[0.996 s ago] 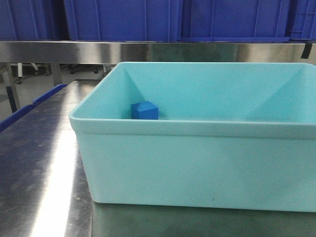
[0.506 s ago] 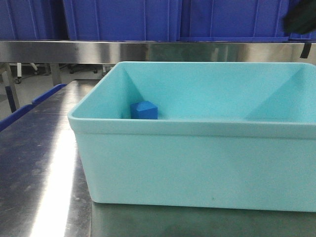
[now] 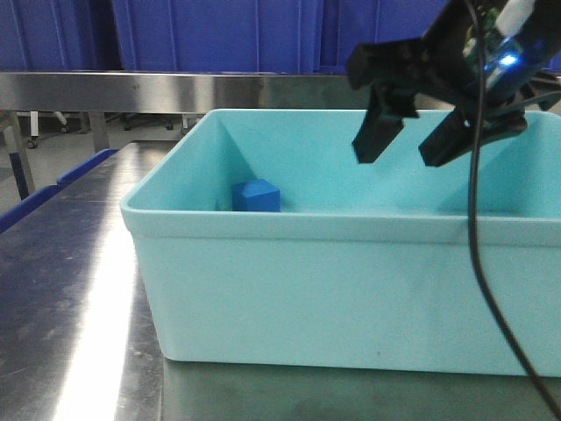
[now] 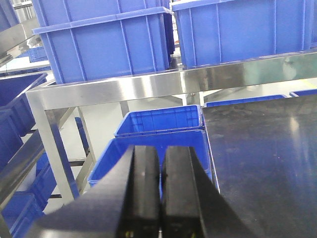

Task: Pick red cube and place on left shelf
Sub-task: 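Lower the right gripper and close it around the red cube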

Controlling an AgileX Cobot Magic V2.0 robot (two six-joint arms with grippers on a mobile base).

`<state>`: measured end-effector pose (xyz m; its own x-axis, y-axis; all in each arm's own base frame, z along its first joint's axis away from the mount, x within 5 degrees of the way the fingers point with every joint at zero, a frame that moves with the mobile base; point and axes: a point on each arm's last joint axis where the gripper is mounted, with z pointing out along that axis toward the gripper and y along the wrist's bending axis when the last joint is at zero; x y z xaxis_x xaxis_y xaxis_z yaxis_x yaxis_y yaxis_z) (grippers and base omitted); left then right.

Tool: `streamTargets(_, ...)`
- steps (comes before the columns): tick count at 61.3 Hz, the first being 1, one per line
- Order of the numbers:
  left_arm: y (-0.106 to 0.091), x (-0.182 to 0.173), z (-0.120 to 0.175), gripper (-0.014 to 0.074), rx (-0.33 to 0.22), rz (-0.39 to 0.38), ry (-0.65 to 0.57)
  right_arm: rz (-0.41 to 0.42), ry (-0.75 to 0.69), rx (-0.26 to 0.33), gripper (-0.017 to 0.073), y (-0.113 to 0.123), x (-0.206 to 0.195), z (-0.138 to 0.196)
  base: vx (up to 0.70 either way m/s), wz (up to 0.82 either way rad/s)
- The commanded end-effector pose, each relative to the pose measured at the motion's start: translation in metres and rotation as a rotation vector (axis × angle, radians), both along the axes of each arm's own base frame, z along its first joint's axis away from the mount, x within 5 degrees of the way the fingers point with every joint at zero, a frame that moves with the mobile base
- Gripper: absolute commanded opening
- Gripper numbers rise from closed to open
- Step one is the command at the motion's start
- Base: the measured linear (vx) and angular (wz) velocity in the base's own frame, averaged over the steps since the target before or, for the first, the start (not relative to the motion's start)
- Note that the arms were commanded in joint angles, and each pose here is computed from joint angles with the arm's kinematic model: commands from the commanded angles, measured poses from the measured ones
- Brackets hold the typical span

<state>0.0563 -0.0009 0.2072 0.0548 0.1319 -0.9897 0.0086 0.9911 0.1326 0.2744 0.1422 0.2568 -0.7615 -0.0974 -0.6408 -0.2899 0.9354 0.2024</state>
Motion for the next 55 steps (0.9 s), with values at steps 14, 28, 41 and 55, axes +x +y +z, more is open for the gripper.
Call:
streamTargets(14, 0.0, 0.001, 0.0, 0.0106, -0.005, -0.004, -0.062, 0.028, -0.017, -0.009, 0.0573, 0.005, -0.001, 0.014, 0.0, 0.0)
streamTargets(28, 0.0, 0.001, 0.0, 0.0106, -0.005, -0.004, -0.062, 0.043, 0.0, -0.052, 0.0573, 0.003, -0.002, 0.011, 0.0, 0.0)
streamTargets(41, 0.0, 0.001, 0.0, 0.0106, -0.005, -0.004, -0.062, 0.045, 0.029, -0.07, 0.0573, 0.003, -0.001, 0.005, 0.0, 0.0)
streamTargets(55, 0.0, 0.001, 0.0, 0.0106, -0.005, -0.004, -0.062, 0.046, 0.058, -0.086, 0.0573, 0.005, 0.003, -0.005, 0.0, 0.0)
